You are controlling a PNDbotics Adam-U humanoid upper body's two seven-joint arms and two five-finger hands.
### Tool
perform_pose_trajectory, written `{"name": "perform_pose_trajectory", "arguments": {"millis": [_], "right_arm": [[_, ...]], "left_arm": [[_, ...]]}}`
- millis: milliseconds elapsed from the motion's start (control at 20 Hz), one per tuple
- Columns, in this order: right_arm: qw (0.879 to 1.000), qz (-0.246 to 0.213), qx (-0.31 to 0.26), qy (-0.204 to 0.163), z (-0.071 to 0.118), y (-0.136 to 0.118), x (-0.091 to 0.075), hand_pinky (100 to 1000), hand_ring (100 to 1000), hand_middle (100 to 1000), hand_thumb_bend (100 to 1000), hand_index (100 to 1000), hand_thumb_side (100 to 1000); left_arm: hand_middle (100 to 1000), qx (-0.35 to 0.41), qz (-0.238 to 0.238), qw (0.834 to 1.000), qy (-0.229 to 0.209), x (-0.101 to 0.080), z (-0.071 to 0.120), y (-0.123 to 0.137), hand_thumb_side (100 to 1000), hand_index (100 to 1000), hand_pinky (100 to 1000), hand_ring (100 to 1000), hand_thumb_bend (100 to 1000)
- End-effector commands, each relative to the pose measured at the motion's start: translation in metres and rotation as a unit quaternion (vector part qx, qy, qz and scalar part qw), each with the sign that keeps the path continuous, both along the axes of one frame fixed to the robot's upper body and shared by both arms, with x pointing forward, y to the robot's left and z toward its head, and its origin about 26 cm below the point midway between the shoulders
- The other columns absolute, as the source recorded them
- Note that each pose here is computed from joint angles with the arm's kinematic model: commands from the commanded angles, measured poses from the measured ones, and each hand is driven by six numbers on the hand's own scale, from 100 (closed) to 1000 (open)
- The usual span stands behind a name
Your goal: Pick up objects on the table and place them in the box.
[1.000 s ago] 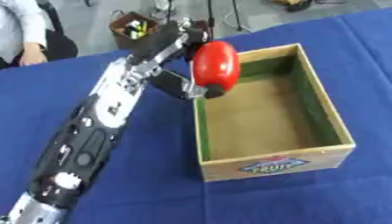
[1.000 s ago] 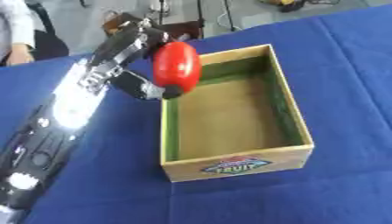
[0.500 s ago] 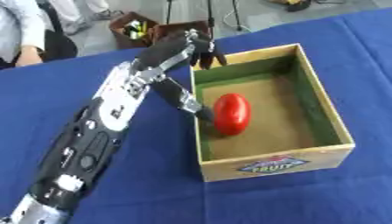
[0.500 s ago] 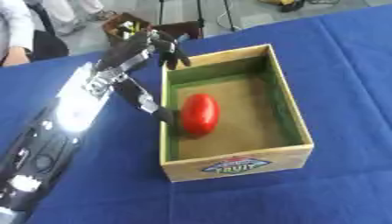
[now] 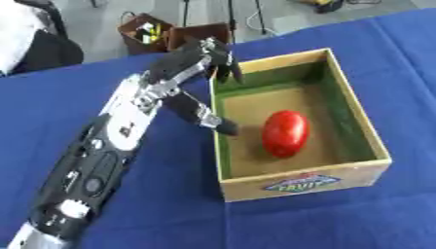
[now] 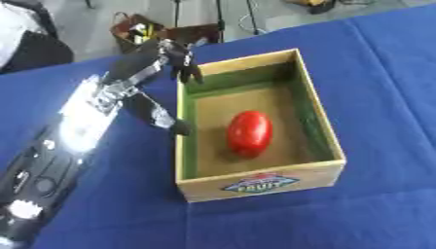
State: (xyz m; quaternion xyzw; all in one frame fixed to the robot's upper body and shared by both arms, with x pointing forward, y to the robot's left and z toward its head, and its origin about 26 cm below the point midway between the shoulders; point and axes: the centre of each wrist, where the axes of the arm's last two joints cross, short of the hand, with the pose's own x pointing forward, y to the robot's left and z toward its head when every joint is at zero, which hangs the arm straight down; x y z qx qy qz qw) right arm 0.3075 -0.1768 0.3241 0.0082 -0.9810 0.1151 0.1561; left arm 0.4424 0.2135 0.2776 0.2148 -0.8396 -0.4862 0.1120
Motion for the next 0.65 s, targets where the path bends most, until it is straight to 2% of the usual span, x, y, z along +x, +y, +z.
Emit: {"name": "perform_pose_trajectory", "arguments": {"millis": [50,250,300,450,600,650], "right_arm": [[1.0,-0.003,0.004,-0.015,0.006,-0.003,-0.005,921,916,560,100,693,569],[1.0,-0.004,0.004,-0.015,0.006,-0.003,-0.005,921,916,560,100,693,569],[1.0,-0.005,0.004,-0.015,0.006,-0.004,-0.005,922,915,561,100,693,566],[1.0,-0.017,0.01,-0.013,0.004,-0.009,-0.004,922,915,561,100,693,567],[1.0,-0.019,0.01,-0.014,0.004,-0.009,-0.004,922,915,561,100,693,567],[1.0,-0.019,0.01,-0.014,0.004,-0.01,-0.004,921,915,561,100,693,539]], "left_arm": [[336,-0.036,0.015,0.999,-0.028,-0.009,0.02,0.014,838,585,283,386,898],[336,-0.043,0.017,0.999,-0.028,-0.013,0.023,0.014,838,585,283,386,898],[342,-0.044,0.018,0.998,-0.027,-0.013,0.023,0.015,865,594,284,387,906],[346,-0.089,0.035,0.995,-0.034,-0.022,0.025,0.032,872,598,286,389,905],[346,-0.113,0.039,0.992,-0.037,-0.031,0.03,0.036,872,598,286,389,905],[346,-0.116,0.041,0.992,-0.036,-0.033,0.03,0.036,872,598,289,391,905]]}}
